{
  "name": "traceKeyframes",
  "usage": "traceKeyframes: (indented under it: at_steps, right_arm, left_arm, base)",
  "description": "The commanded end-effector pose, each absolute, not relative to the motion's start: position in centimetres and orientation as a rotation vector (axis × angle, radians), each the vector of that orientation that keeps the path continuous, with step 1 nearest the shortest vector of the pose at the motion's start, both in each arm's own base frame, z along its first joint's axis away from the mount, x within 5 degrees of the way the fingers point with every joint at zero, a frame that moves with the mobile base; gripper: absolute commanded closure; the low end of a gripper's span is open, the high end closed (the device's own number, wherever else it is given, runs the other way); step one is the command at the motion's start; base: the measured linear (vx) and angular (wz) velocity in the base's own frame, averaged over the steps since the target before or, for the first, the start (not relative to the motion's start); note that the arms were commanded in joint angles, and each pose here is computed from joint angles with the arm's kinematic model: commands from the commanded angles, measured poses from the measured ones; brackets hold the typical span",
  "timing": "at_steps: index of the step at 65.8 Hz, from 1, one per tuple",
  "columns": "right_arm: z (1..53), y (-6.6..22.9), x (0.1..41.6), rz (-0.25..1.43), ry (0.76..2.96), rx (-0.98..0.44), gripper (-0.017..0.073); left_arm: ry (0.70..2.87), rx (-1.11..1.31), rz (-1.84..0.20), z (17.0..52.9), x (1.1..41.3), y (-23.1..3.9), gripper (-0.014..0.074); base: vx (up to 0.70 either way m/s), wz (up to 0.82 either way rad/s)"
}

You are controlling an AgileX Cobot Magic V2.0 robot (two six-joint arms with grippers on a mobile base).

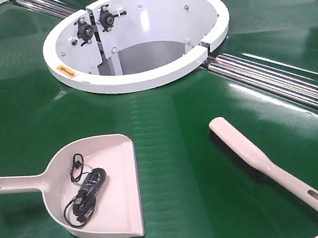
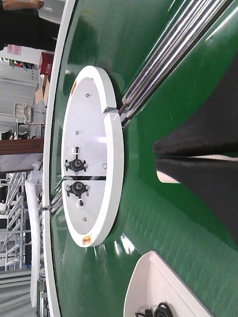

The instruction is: Clean and inspect green conveyor with broom and dustpan

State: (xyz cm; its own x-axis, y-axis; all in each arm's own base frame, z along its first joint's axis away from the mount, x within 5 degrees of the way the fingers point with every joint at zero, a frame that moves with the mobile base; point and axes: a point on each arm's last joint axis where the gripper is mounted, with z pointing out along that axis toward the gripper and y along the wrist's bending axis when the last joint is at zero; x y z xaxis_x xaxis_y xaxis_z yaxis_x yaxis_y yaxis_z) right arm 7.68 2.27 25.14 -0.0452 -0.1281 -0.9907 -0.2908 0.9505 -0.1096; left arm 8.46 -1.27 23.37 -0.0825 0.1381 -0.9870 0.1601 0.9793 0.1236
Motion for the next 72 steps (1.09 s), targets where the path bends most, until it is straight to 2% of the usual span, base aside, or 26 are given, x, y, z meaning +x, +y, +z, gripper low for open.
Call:
traceKeyframes:
  at_steps: [1,13,27,72]
  right_arm:
    - [26.7,2.3,7.7,0.138,1.532,-0.315,0.0569]
    - [26.6,2.3,7.7,0.137,1.536,-0.316,0.0569]
    - [26.6,2.3,7.7,0.137,1.536,-0.316,0.0569]
    - [26.6,2.3,7.7,0.137,1.536,-0.316,0.0569]
  left_arm:
    - [1.557,0.197,-0.032,25.1,8.5,-1.2,0.0601]
    - [1.458,0.188,-0.027,24.8,6.9,-1.0,0.0601]
    - [1.511,0.169,-0.060,19.7,6.2,-0.9,0.0601]
    - [1.523,0.138,-0.101,19.5,5.6,-0.9,0.0601]
  base:
    - [0.00,0.00]
    - [0.00,0.00]
    - [0.00,0.00]
    - [0.00,0.00]
